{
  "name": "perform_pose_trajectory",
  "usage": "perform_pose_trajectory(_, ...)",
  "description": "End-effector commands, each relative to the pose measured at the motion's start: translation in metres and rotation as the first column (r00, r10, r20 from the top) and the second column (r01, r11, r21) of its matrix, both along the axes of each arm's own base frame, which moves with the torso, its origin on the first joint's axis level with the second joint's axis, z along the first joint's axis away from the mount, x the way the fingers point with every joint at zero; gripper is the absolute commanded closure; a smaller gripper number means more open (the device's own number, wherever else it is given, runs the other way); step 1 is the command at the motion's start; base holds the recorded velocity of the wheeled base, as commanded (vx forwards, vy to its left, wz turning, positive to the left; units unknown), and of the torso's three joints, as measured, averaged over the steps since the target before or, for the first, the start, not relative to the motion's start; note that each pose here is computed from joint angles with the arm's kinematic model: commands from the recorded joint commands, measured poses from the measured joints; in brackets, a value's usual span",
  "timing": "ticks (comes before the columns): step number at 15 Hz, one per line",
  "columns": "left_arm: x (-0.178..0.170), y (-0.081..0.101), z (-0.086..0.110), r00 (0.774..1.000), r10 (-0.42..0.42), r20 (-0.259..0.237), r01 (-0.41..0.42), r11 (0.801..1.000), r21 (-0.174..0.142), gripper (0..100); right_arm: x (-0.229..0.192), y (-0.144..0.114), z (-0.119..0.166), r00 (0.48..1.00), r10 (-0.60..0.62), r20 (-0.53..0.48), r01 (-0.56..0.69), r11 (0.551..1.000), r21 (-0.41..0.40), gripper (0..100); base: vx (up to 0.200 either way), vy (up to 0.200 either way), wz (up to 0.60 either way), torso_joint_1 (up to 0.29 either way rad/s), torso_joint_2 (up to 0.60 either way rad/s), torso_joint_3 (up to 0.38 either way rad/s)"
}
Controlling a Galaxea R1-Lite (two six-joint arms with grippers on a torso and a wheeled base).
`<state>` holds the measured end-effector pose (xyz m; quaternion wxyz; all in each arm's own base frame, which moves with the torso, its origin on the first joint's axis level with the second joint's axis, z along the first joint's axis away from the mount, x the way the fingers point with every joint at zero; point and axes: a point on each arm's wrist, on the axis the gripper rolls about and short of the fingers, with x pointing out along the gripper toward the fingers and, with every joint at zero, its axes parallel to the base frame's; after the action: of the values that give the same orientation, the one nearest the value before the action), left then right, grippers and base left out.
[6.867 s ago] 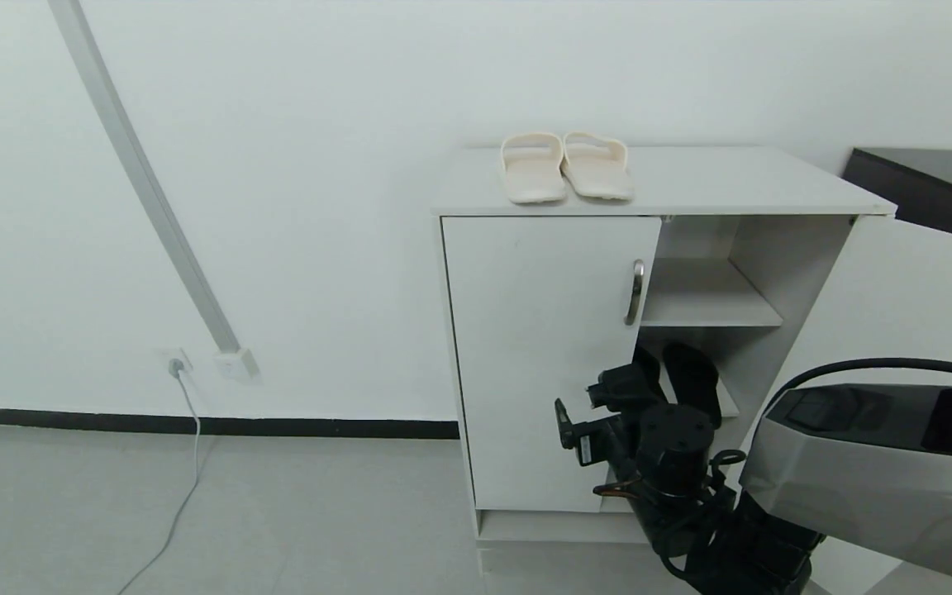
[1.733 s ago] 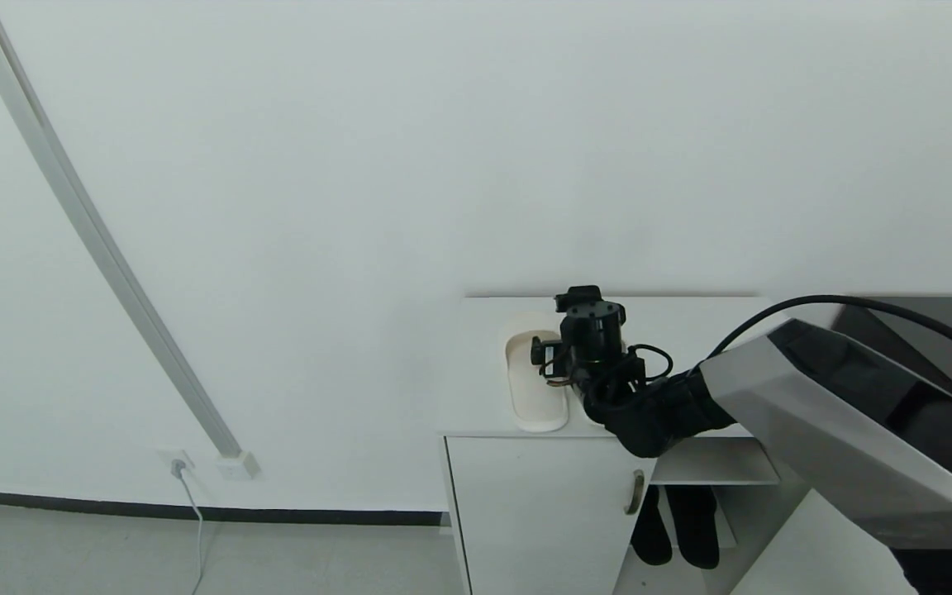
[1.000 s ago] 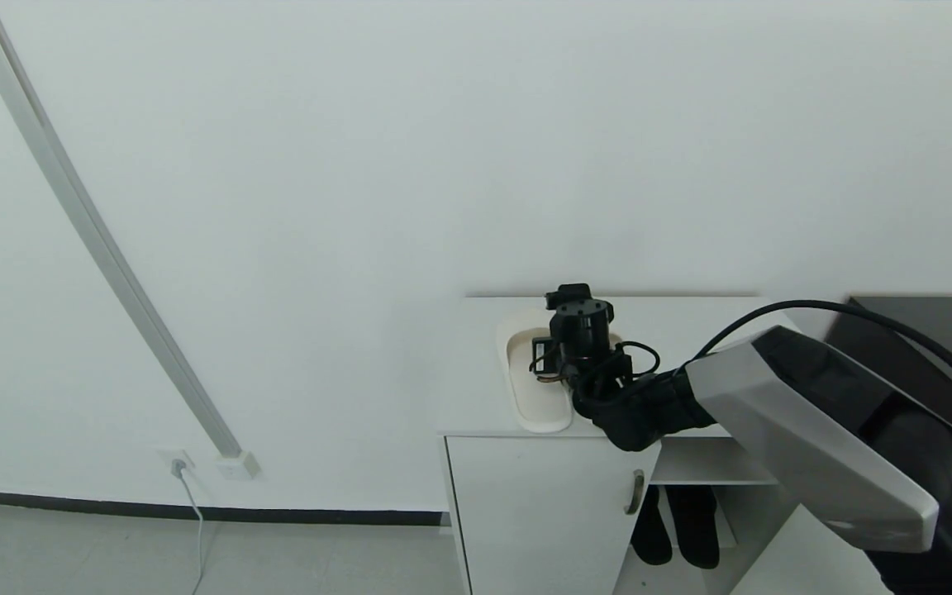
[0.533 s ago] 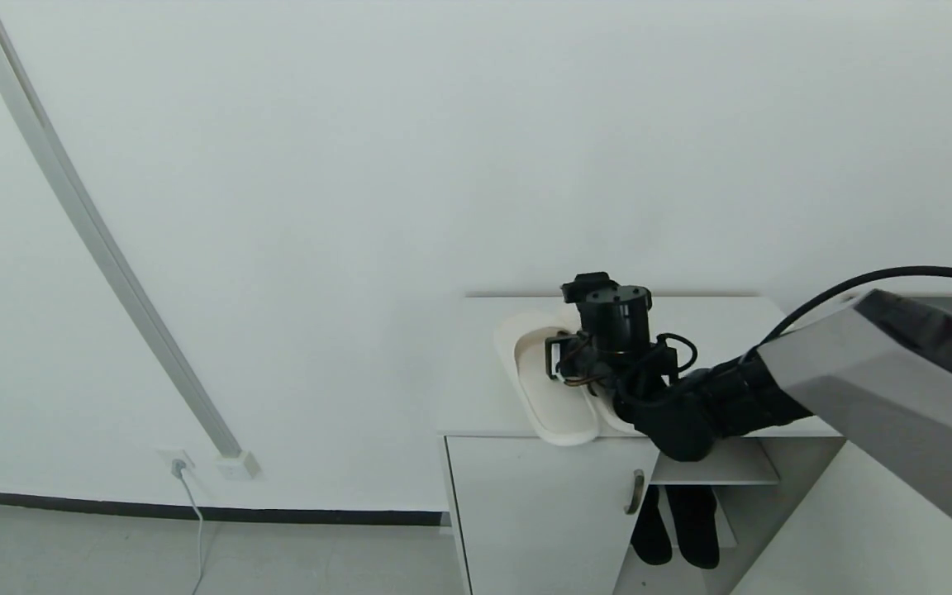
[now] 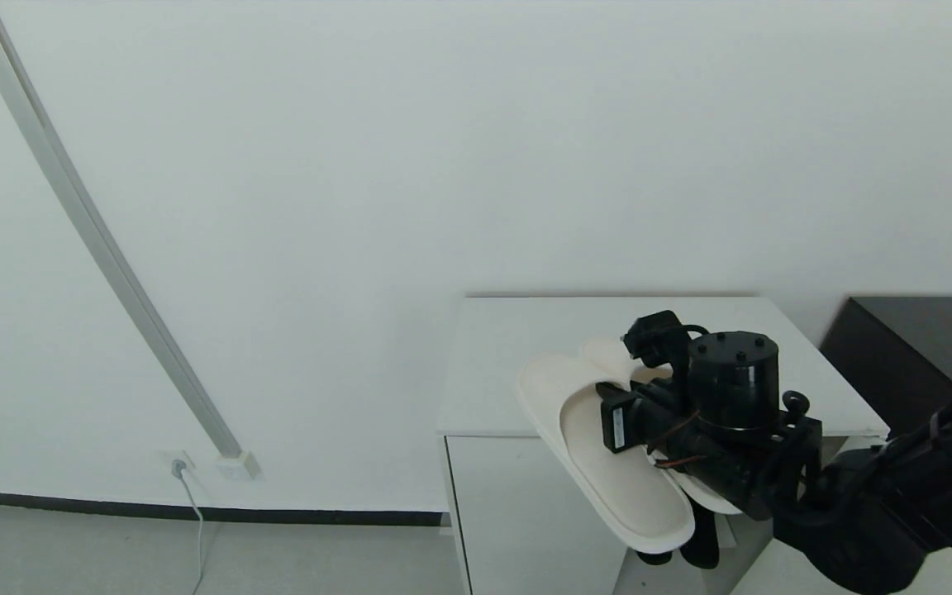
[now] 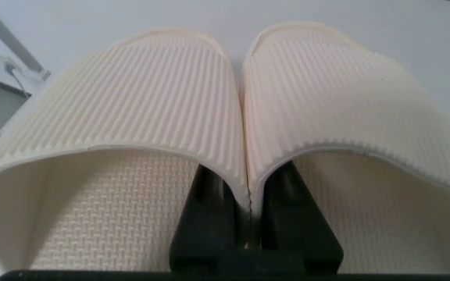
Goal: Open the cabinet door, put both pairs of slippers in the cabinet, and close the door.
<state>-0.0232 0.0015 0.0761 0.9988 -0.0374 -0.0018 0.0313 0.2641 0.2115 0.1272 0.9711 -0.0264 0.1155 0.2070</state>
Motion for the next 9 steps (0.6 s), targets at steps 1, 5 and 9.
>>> perform_pose_trajectory(1,0.0001,0.0000,0.0000,1.000,0.002,-0.001,-0.002,1.000,0.000,100,-0.0117,-0.0029,0.0080,1.000,0.016,0.012,-0.016,1.000,0.011,100,0.000,0.000,0.00,0.000,0.00,0.000)
perform_pose_trajectory(5,0.0001,-0.0001,0.0000,1.000,-0.001,-0.001,0.001,1.000,-0.002,100,-0.0123,-0.0002,0.0027,1.000,0.017,-0.001,-0.017,1.000,0.002,100,0.000,0.000,0.00,0.000,0.00,0.000)
perform_pose_trajectory(9,0.0001,-0.0001,0.0000,1.000,-0.004,-0.001,0.004,1.000,-0.002,100,-0.0114,0.0005,0.0008,1.000,0.016,-0.001,-0.016,1.000,-0.001,100,-0.150,0.000,0.00,0.005,0.00,0.004)
